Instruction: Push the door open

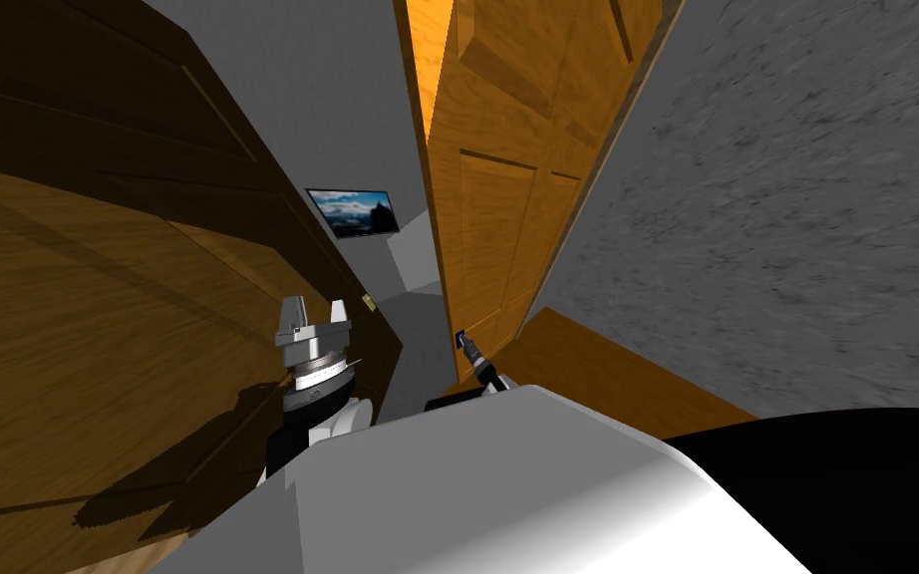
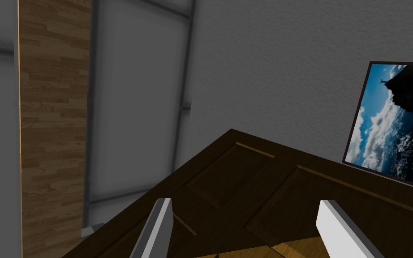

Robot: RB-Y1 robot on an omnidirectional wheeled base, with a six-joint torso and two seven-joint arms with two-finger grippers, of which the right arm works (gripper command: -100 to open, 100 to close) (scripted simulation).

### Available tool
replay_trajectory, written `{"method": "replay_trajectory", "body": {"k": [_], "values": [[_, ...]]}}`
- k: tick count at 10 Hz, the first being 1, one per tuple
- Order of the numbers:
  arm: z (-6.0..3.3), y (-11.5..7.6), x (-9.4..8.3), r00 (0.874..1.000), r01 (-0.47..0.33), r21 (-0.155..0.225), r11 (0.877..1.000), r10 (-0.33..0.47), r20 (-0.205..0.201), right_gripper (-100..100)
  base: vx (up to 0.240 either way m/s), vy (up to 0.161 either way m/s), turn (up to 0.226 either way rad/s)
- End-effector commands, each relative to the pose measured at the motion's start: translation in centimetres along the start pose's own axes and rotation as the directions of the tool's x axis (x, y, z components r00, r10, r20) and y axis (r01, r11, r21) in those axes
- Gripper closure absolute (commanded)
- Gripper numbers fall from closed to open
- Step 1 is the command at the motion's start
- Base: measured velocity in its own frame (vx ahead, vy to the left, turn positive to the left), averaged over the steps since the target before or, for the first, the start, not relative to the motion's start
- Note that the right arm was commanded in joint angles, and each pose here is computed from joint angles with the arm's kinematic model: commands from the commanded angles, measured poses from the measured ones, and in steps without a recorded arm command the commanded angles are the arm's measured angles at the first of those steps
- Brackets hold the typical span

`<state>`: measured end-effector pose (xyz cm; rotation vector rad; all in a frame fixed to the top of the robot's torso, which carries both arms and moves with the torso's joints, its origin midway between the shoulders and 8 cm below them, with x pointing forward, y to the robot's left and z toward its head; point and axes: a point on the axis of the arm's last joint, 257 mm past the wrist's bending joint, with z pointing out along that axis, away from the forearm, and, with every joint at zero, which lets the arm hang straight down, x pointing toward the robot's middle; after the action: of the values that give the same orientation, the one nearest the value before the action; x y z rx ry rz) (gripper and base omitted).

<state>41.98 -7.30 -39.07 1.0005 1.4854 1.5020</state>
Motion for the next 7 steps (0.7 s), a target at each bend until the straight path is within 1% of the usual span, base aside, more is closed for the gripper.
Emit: {"method": "replay_trajectory", "body": {"k": [1, 3, 4, 5, 7], "values": [[-0.08, 0.0, 0.0, 1.0, -0.001, 0.0, 1.0, 0.001, 0.001, 100, -0.014, -0.006, -0.005], [-0.08, 0.0, 0.0, 1.0, -0.001, 0.0, 1.0, 0.001, 0.001, 100, -0.005, -0.001, -0.002], [-0.2, -0.3, -0.8, 1.0, 0.008, 0.009, 1.0, -0.008, 0.016, 100, 0.1, 0.048, -0.036], [-0.2, -0.3, -1.0, 1.0, 0.01, 0.009, 1.0, -0.01, 0.02, 100, 0.149, 0.053, -0.026], [-0.2, -0.4, -2.1, 0.999, 0.021, 0.01, 1.0, -0.021, 0.042, 100, 0.159, 0.07, -0.031]]}}
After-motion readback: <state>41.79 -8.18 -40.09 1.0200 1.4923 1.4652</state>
